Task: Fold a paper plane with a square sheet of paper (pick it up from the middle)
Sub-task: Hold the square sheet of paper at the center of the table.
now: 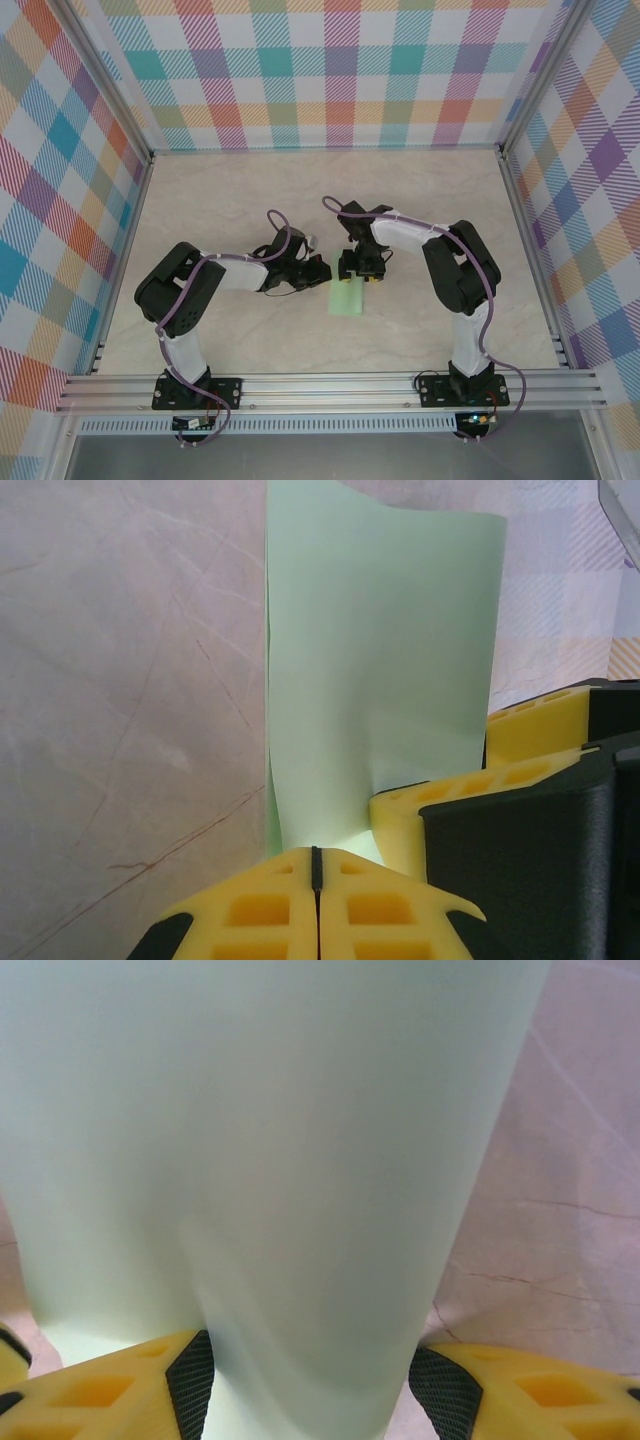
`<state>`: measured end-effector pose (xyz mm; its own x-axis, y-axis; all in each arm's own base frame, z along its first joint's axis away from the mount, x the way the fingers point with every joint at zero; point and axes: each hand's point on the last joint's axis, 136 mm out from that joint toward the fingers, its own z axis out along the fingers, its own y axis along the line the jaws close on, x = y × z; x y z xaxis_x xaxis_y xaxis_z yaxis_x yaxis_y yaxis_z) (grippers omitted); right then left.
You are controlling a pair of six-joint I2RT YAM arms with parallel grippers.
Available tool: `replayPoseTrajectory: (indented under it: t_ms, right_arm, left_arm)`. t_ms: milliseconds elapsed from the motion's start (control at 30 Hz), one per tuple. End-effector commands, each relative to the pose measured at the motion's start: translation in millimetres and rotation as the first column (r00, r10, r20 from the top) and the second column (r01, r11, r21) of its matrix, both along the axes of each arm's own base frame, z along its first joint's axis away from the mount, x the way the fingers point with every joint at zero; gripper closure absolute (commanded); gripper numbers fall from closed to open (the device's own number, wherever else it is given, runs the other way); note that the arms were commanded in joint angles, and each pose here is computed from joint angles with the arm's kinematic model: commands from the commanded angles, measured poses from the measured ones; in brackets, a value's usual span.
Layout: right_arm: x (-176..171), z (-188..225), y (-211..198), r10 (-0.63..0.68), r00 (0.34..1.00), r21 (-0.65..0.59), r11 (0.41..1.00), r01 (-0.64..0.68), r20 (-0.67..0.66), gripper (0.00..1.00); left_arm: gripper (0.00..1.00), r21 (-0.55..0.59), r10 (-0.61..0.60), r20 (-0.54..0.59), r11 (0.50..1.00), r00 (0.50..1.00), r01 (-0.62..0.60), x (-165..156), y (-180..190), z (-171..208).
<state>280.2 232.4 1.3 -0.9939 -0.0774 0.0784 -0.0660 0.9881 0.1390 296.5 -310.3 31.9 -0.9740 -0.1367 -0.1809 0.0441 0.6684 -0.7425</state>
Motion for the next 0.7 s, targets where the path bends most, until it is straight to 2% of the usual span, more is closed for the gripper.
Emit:
replayPoseTrajectory:
  t_ms: [0, 667]
  right_arm:
    - [-33.9, -84.6, -29.7, 0.038, 0.99, -0.138, 0.989, -0.057, -0.138, 0.38]
    - [-34.7, -86.8, -28.3, 0.011, 0.989, -0.14, 0.99, -0.032, -0.148, 0.37]
  left_arm:
    - [0.94, -0.026, -0.029, 0.009, 0.999, 1.0, 0.029, 0.3, -10.7, 7.7]
    - [0.96, -0.003, -0.05, -0.014, 0.999, 0.999, 0.05, -2.8, -13.7, 1.3]
